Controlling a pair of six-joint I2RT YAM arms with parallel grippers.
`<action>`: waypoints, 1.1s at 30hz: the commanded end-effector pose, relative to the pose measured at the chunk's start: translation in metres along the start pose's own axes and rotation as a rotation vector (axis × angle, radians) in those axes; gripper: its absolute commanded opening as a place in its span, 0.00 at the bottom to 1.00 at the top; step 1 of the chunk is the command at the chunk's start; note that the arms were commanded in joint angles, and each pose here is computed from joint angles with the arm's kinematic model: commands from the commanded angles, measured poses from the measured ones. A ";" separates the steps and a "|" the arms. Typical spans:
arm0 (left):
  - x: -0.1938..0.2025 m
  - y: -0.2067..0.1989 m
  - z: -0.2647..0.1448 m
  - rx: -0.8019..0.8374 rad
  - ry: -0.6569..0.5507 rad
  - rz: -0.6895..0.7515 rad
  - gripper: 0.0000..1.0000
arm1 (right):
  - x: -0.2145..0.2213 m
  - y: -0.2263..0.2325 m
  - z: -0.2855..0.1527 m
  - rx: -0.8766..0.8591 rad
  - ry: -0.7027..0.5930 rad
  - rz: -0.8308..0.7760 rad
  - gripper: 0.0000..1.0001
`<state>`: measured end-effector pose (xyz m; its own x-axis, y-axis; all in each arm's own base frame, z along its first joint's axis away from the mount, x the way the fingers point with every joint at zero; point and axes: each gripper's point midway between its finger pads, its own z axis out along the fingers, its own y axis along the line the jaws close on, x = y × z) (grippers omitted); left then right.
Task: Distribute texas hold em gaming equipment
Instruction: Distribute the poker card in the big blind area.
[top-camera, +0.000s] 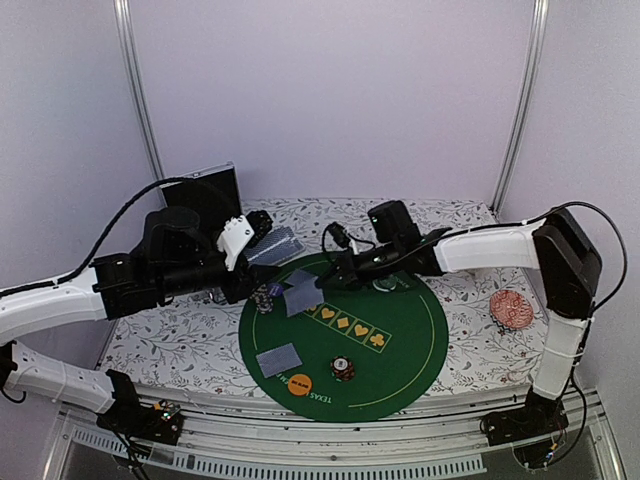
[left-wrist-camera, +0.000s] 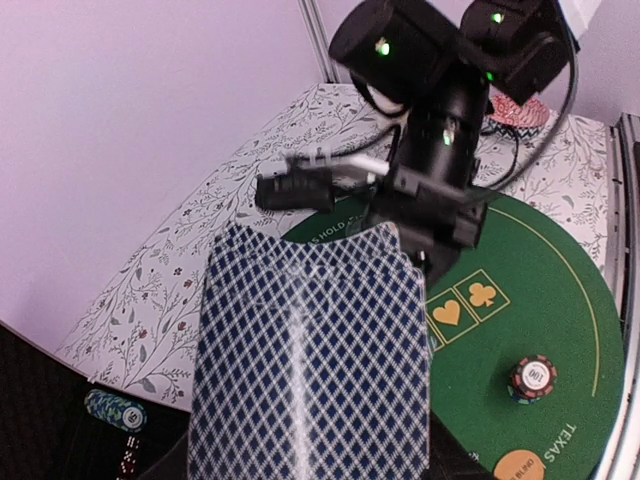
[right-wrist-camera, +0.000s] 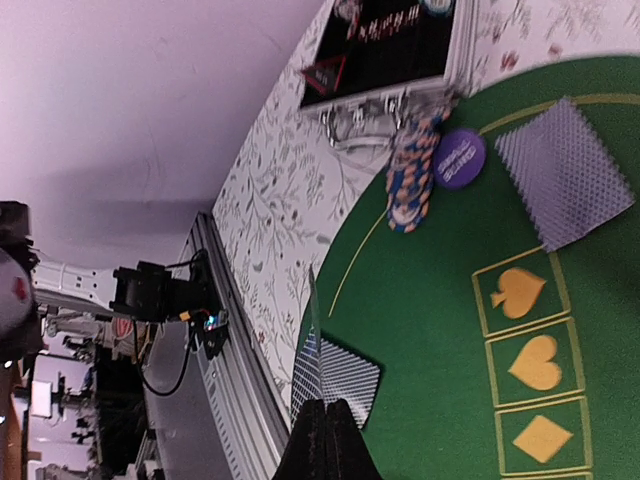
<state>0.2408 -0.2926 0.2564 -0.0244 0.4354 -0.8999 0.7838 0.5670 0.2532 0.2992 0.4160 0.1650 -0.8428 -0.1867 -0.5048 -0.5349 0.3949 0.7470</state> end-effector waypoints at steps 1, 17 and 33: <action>-0.005 0.002 -0.003 -0.016 -0.033 0.004 0.49 | 0.035 0.031 0.063 -0.155 0.141 0.052 0.01; -0.005 0.001 -0.004 -0.011 -0.034 0.006 0.49 | 0.085 0.030 0.101 -0.178 0.265 0.147 0.20; -0.005 -0.001 -0.005 -0.002 -0.037 0.011 0.49 | 0.001 0.008 0.003 0.032 0.011 0.032 0.72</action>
<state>0.2404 -0.2914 0.2517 -0.0284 0.4430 -0.8961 0.7836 0.5664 0.2552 0.2532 0.4584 0.1252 -0.9060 -0.2773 -0.3199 -0.4083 0.3723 0.8335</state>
